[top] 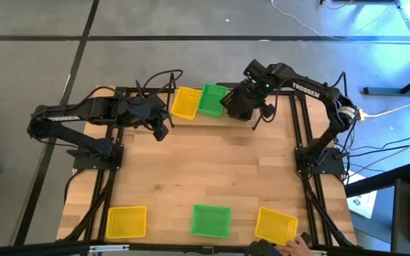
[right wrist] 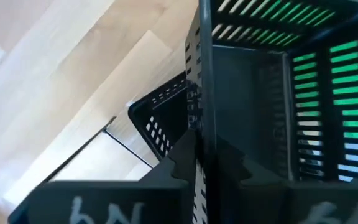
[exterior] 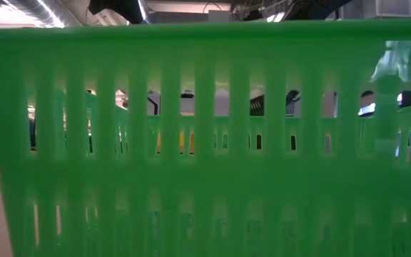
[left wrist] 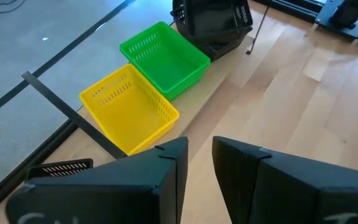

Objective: Stack baskets on shelf by color
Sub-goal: Stack the left black bin on top of the black bin on the shelf

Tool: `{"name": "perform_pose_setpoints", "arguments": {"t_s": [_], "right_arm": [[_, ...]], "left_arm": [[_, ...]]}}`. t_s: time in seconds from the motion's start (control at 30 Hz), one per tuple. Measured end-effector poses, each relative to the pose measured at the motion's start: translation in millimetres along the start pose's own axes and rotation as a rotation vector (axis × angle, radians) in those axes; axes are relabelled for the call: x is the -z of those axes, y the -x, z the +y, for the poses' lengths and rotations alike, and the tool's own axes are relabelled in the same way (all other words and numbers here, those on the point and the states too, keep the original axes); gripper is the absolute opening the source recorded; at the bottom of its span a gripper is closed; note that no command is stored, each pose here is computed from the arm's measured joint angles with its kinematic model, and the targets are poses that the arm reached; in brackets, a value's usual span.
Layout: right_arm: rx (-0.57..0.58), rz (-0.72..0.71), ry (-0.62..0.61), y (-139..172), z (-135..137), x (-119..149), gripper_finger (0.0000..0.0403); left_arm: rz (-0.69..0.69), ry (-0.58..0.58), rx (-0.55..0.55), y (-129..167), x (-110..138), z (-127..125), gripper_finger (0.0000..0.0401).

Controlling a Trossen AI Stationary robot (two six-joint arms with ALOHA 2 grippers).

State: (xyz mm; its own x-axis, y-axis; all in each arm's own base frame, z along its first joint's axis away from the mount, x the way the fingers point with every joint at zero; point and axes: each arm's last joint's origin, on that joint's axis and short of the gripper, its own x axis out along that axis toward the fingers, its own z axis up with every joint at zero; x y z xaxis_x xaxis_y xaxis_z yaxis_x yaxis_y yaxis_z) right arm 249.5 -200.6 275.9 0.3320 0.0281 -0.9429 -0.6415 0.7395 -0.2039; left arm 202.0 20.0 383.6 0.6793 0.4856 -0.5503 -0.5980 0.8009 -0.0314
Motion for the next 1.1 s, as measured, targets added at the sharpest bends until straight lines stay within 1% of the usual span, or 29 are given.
{"name": "perform_pose_setpoints", "arguments": {"t_s": [0.13, 0.23, 0.3, 0.5, 0.67, 0.83, 1.03, 1.1], "right_arm": [[-0.001, 0.001, 0.055, 0.0, 0.1, 0.0, 0.0007], [-0.006, 0.001, 0.057, 0.0, 0.5, 0.1, 0.0006], [-0.005, 0.0, 0.032, 0.0, 0.5, 0.1, 0.0011], [0.022, -0.006, -0.093, 0.0, -2.2, -0.4, 0.0024], [0.024, -0.013, -0.1, 0.0, -2.5, -0.6, 0.0035], [0.022, -0.053, -0.186, 0.0, -3.2, -2.4, 0.0054], [0.004, -0.048, -0.194, -0.2, -1.3, -2.5, 0.0059], [0.0, -0.045, -0.173, -0.2, -0.8, -2.3, 0.0059]], "left_arm": [[0.0, 0.0, 0.0, -0.1, 0.0, 0.0, 0.0066], [0.0, 0.001, 0.0, -0.1, 0.0, 0.0, 0.0066], [0.0, 0.001, 0.0, 0.1, 0.0, 0.0, 0.0066], [0.0, 0.001, 0.0, -0.1, 0.0, 0.0, 0.0066], [0.0, 0.002, 0.0, 0.0, 0.0, 0.0, 0.0066], [0.0, 0.003, 0.0, 0.0, 0.0, -0.1, 0.0066], [0.0, 0.004, 0.0, 0.1, 0.0, 0.0, 0.0066], [0.0, 0.004, 0.0, 0.1, 0.0, 0.0, 0.0066]]}}
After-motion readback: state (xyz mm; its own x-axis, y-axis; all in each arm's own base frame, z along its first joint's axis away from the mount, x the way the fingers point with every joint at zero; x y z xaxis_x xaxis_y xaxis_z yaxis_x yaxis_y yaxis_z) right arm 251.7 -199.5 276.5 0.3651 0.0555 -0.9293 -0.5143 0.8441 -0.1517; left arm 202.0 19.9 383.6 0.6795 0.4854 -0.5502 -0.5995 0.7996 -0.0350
